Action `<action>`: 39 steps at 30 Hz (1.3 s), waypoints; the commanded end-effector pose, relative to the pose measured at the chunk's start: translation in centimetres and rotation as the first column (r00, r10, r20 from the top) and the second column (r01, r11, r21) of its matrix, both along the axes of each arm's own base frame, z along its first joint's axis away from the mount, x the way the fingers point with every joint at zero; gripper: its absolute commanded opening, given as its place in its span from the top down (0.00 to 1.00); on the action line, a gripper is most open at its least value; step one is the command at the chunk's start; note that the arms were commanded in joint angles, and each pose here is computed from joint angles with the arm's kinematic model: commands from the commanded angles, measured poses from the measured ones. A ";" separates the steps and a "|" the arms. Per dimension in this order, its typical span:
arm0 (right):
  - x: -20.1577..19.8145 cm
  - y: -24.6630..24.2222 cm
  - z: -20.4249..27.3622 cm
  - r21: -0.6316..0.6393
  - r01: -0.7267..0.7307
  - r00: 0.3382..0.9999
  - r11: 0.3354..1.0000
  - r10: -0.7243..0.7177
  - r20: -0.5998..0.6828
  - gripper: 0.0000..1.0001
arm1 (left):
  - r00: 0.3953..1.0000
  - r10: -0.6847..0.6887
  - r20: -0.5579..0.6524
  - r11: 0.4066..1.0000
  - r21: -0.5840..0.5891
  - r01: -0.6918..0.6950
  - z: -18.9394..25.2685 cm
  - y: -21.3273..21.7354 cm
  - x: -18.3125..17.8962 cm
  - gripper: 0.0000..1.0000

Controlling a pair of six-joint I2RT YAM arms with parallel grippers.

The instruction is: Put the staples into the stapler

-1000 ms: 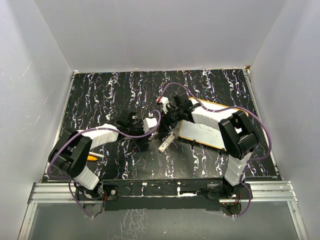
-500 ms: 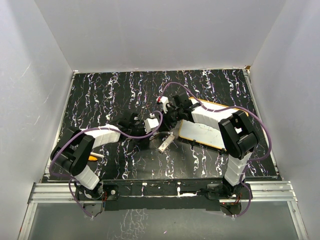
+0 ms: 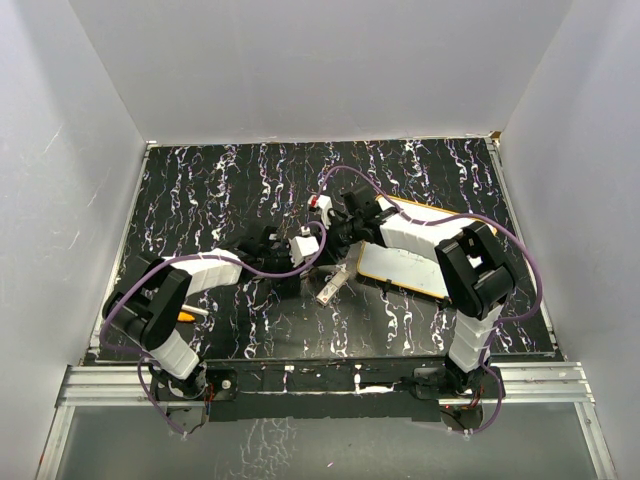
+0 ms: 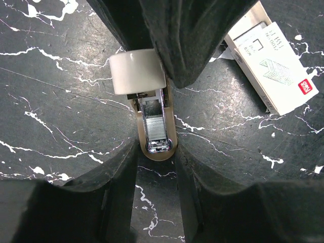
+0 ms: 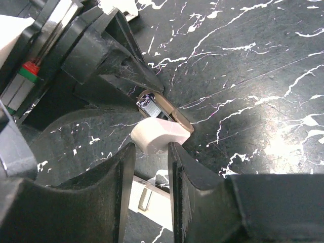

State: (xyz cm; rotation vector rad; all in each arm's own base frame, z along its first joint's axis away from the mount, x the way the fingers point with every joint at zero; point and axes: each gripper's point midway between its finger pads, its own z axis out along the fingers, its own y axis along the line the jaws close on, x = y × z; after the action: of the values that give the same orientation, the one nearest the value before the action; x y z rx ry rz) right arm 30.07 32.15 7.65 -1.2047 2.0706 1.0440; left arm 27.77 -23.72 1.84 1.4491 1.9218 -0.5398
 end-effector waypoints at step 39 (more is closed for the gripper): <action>1.2 1.0 4.7 0.080 -0.066 0.989 0.995 0.054 0.141 0.60 | 1.000 -0.025 -0.004 1.000 0.012 0.025 1.7 0.5 -1.5 0.44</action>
State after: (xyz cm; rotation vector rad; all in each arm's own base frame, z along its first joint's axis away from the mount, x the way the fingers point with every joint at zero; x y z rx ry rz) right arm 29.94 32.79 6.49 -1.2427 2.0807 1.0533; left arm 27.64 -23.48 2.11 1.4656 1.9138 -0.5119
